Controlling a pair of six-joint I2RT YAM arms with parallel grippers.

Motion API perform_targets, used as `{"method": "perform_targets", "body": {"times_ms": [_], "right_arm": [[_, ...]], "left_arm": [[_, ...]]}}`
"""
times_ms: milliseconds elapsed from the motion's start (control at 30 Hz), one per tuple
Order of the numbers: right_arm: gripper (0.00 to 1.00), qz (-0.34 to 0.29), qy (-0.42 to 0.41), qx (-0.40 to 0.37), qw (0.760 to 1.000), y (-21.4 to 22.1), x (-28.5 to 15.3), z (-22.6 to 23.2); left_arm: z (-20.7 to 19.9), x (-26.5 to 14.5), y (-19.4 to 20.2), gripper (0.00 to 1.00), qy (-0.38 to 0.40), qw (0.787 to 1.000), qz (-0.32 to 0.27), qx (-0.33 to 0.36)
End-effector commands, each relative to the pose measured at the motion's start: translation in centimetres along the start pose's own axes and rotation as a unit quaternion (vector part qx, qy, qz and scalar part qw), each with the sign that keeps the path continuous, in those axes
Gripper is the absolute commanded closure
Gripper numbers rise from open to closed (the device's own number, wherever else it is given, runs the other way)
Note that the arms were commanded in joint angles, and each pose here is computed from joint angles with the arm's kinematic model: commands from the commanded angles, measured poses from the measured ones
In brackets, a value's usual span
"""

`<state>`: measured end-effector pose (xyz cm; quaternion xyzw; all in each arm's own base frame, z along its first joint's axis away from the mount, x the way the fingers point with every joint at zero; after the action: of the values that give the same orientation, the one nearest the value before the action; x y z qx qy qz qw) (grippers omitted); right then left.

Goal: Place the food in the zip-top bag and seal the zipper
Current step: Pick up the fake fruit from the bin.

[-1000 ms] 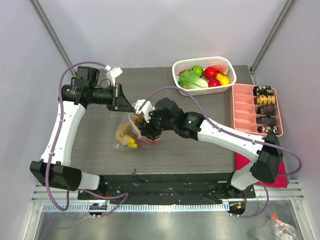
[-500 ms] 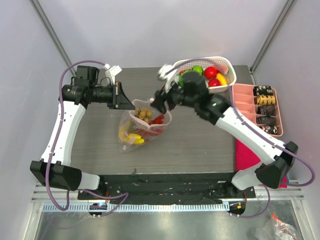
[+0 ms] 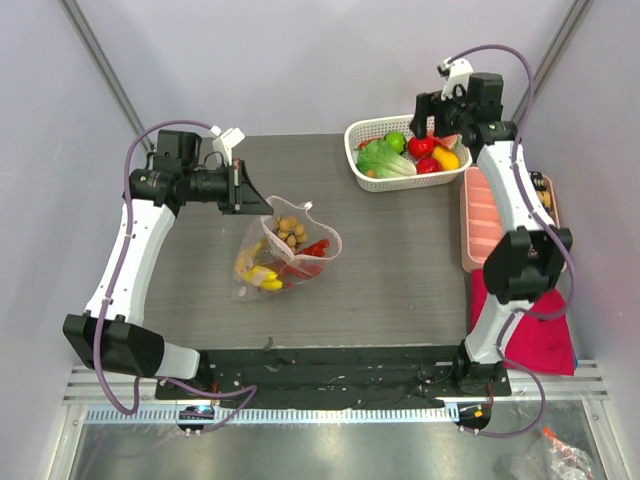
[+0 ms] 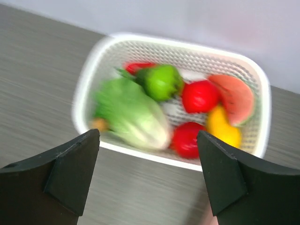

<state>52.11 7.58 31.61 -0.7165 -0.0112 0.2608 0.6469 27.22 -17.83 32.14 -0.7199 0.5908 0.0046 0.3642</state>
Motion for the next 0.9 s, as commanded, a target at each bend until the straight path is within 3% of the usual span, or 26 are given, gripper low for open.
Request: {"method": "perform_targets", "body": {"times_ms": [0,167,300,433,867], "right_arm": [[0.11,0.052,0.051,-0.133,0.988,2.9,2.4,-6.9],[0.12,0.057,0.046,-0.144,0.987,3.8,6.0,-9.2],[0.14,0.066,0.039,-0.102,0.992,6.6,10.3,-10.0],[0.17,0.048,0.038,-0.066,0.996,7.6,12.6,-10.1],[0.18,0.044,0.058,-0.051,0.996,12.4,17.6,-11.5]], "left_arm": [[-0.5,-0.1,-0.6,1.0,0.017,1.0,-0.014,0.021],[0.1,0.2,-0.2,1.0,0.012,1.0,-0.007,0.018],[0.5,0.3,0.2,1.0,0.009,1.0,-0.002,0.016],[0.9,0.3,0.6,1.0,0.001,1.0,0.002,0.019],[2.4,1.4,1.2,1.0,-0.002,1.0,0.025,-0.01]]}}
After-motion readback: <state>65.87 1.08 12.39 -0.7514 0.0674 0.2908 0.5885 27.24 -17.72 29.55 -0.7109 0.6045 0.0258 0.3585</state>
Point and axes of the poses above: each gripper's point midway between its finger pads, its own x axis out along the fingers, its own z axis along the line the jaws close on, y = z × x, the point moved 1 cm from there along -x, back along the fingers, and after that the axes turned 3 degrees about -x, right-handed, at the moved point
